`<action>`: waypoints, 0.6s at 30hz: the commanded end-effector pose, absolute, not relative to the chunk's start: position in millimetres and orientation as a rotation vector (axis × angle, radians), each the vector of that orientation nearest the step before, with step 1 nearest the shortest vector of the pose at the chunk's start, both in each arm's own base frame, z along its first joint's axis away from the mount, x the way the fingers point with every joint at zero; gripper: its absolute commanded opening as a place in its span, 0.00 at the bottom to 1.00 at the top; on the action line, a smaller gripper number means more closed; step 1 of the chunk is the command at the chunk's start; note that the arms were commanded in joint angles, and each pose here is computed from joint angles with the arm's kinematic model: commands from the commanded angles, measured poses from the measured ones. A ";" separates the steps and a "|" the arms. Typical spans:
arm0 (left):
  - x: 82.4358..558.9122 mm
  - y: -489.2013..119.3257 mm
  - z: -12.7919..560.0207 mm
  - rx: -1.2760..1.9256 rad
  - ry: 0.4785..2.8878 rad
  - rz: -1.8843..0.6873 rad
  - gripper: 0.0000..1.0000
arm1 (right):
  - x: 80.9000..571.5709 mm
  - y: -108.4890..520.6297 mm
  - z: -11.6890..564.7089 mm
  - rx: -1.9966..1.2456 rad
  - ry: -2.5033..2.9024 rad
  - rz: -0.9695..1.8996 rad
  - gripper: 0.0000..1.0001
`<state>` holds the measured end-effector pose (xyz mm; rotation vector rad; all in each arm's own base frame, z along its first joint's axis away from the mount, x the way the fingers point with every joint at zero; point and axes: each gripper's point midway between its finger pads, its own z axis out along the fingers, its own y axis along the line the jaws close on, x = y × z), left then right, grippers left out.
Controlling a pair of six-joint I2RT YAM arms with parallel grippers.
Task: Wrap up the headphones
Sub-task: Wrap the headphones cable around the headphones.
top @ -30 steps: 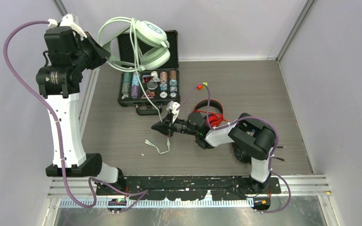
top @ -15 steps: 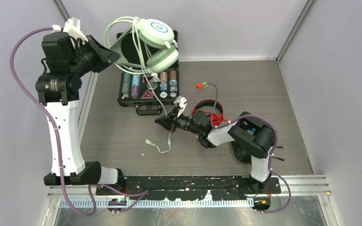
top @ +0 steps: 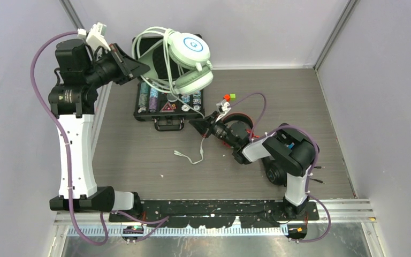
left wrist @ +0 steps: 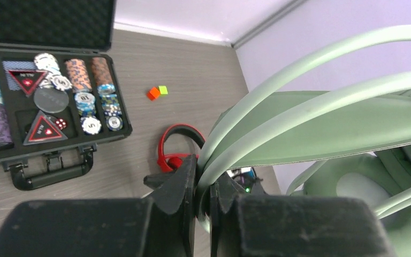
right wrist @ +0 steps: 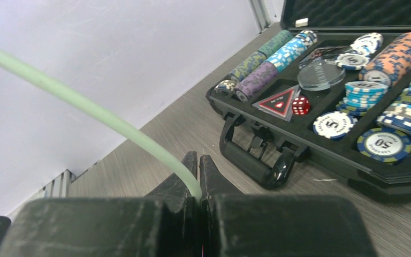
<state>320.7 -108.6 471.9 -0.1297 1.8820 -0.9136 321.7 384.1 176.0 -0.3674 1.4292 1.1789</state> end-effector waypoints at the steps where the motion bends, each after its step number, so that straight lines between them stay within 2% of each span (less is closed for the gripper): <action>1: 289.5 -131.8 501.4 0.166 1.771 -1.017 0.00 | 335.5 363.1 195.4 -0.251 1.404 1.168 0.00; 8: 291.2 -126.8 447.4 0.320 1.894 -0.910 0.00 | 345.3 335.0 230.7 -0.183 1.385 1.201 0.00; 18: 294.2 -113.8 411.9 0.480 1.954 -0.640 0.00 | 360.1 311.4 267.2 -0.166 1.461 1.162 0.01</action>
